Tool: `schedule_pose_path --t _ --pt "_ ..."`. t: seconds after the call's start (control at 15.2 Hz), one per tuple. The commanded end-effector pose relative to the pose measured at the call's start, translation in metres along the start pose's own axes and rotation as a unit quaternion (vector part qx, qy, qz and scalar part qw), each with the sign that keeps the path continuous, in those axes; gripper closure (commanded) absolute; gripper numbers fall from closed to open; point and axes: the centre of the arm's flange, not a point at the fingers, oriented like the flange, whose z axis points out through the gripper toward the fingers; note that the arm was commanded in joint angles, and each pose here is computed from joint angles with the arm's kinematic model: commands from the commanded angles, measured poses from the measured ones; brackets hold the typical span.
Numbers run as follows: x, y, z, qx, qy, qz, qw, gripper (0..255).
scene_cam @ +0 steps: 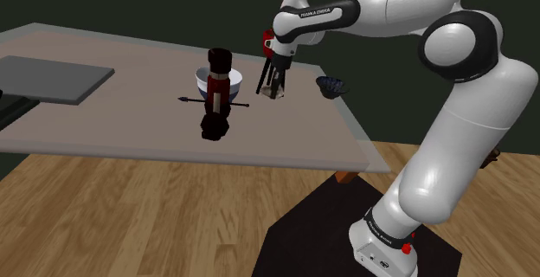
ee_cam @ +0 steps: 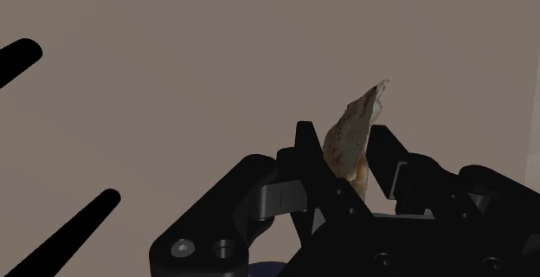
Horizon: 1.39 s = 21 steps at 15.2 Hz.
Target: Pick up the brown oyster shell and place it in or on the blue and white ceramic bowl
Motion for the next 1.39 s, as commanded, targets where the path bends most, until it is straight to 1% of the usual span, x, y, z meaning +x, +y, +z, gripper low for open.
schedule_pose_path --t 0.0,0.66,1.32 --pt "0.000 -0.002 -0.011 0.000 0.000 0.000 1.0000 255" --pt "0.000 -0.008 -0.060 0.000 0.000 0.000 1.0000 255" --pt "-0.081 0.096 -0.070 0.000 0.000 0.000 1.0000 255"
